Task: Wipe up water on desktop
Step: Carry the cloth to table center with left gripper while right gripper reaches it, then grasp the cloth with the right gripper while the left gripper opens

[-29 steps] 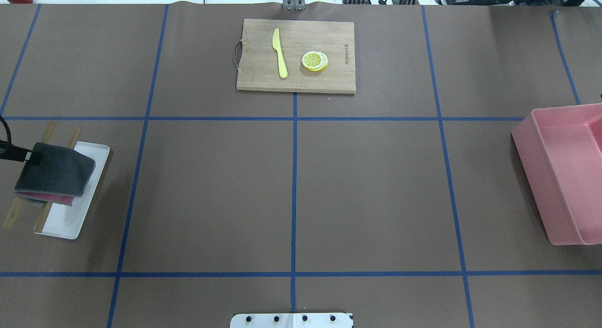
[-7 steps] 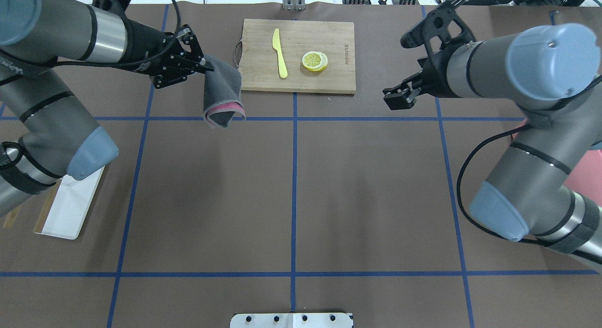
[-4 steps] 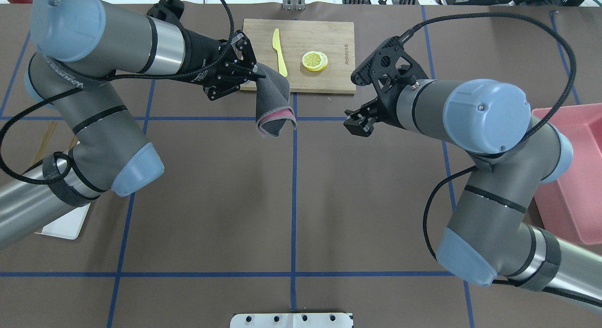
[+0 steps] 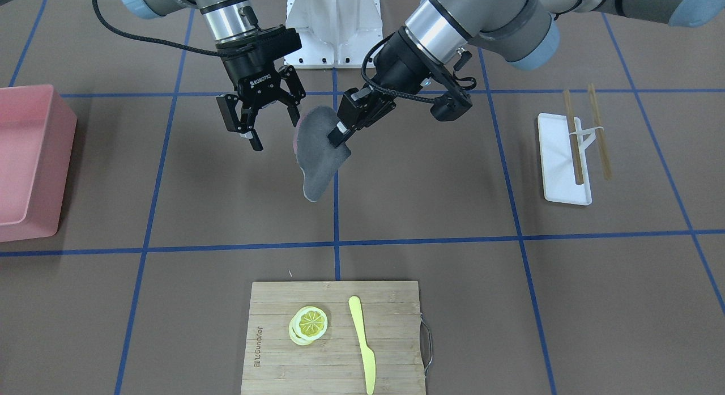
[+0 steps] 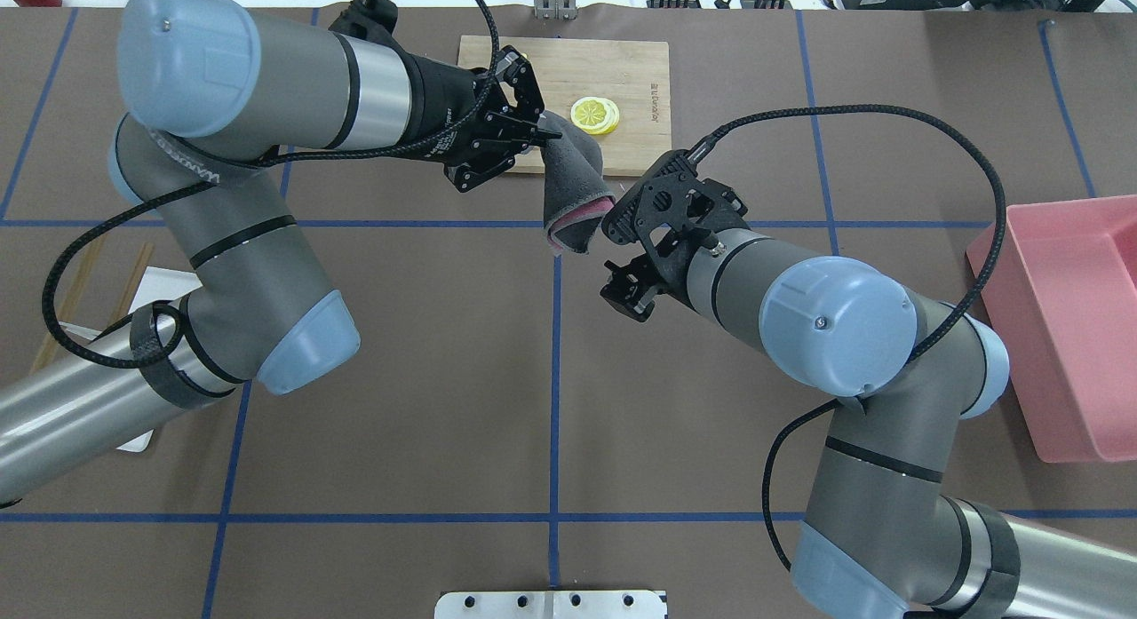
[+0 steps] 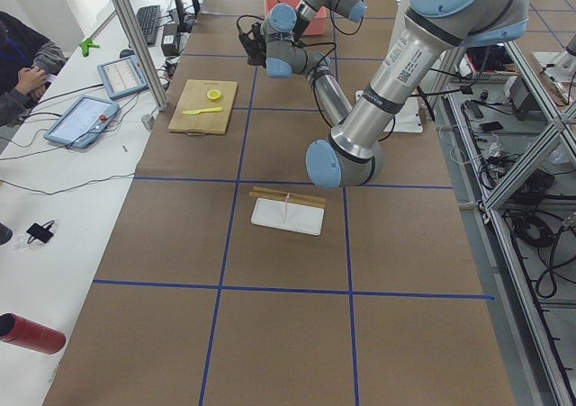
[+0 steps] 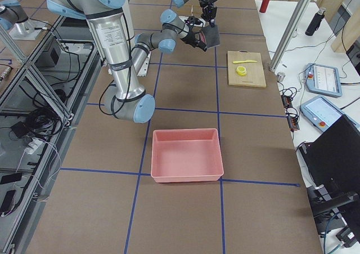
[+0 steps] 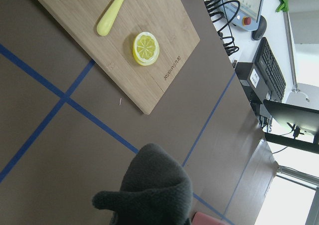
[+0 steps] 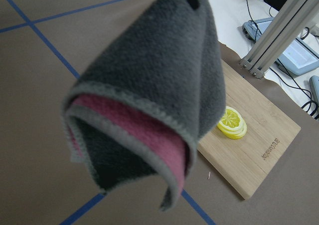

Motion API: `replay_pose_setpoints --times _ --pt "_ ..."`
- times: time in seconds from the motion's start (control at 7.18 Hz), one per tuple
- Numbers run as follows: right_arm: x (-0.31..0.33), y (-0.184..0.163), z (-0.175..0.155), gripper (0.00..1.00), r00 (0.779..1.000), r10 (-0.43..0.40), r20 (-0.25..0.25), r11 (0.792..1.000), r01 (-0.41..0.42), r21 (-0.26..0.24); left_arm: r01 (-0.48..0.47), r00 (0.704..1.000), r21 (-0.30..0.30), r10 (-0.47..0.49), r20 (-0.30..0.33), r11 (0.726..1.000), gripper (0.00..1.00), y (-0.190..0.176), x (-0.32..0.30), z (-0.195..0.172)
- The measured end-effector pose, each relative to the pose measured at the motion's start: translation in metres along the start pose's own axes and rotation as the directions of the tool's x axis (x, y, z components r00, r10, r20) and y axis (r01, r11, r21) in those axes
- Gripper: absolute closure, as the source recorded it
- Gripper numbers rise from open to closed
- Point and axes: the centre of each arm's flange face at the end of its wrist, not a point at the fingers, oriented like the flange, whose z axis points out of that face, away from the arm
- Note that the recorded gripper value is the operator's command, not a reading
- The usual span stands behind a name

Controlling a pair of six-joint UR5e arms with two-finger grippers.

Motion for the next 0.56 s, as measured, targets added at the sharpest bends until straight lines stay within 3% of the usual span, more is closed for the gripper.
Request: replay_pose_setpoints --times 0.14,0.56 --pt "-0.008 0.001 0.000 0.21 1.000 -0.002 -0.005 1.000 0.002 0.007 0.004 1.000 -0.003 -0.004 -0.011 1.000 1.00 0.008 0.000 0.000" --pt "-0.012 -0.002 -0.003 0.30 1.000 -0.002 -0.015 1.000 0.002 0.022 0.001 1.000 -0.048 -0.003 -0.028 0.999 1.00 0.035 -0.003 -0.009"
